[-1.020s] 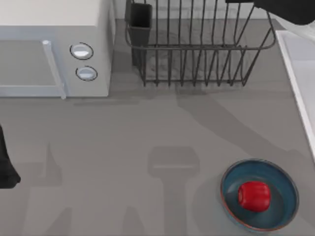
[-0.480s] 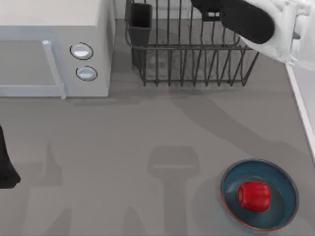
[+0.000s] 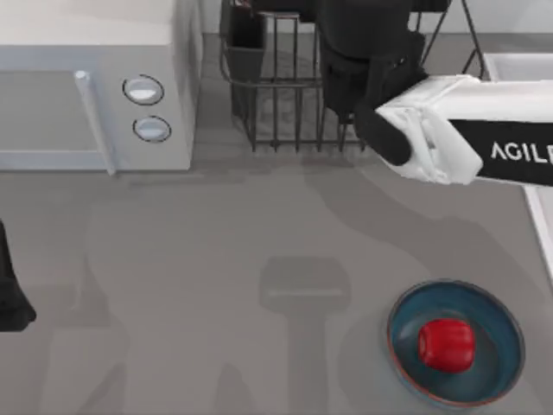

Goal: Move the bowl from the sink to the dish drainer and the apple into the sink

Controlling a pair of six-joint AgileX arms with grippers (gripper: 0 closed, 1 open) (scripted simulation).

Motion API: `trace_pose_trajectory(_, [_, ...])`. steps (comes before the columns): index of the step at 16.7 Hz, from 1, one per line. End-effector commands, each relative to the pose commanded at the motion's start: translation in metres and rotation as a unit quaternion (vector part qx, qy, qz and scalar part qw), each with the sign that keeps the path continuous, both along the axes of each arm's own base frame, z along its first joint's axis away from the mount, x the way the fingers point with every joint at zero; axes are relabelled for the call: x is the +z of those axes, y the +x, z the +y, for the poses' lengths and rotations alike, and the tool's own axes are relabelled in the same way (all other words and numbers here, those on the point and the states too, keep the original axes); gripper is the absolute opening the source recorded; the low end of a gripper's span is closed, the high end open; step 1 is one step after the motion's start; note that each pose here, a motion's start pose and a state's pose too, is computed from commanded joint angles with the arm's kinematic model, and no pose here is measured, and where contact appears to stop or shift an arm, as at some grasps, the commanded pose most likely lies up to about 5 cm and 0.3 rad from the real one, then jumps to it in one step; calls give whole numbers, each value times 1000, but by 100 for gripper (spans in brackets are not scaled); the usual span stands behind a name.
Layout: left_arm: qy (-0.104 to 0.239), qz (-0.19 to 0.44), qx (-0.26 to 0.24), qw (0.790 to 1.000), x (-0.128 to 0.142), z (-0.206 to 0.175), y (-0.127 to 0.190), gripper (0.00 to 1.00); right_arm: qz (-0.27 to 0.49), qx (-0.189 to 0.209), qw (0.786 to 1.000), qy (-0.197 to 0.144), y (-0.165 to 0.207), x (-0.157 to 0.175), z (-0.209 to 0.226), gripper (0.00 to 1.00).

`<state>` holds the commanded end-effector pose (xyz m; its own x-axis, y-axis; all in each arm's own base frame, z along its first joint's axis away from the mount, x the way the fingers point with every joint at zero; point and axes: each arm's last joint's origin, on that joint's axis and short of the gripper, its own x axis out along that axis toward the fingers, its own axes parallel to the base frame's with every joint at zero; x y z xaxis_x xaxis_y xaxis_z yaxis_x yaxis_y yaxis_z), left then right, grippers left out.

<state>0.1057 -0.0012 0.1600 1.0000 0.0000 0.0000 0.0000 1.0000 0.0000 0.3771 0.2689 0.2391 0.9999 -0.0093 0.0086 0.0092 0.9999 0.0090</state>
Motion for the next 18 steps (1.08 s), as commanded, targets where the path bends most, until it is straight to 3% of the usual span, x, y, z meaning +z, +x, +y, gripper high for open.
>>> trace_pose_trajectory(3, [0,0,0,1000,0,0,0,100,4,0,1000,-4,5,-20,-7,0])
trace_pose_trajectory(7, [0,0,0,1000,0,0,0,100,4,0,1000,-4,5,-20,-7,0])
trace_pose_trajectory(18, [0,0,0,1000,0,0,0,100,4,0,1000,-4,5,-20,-7,83])
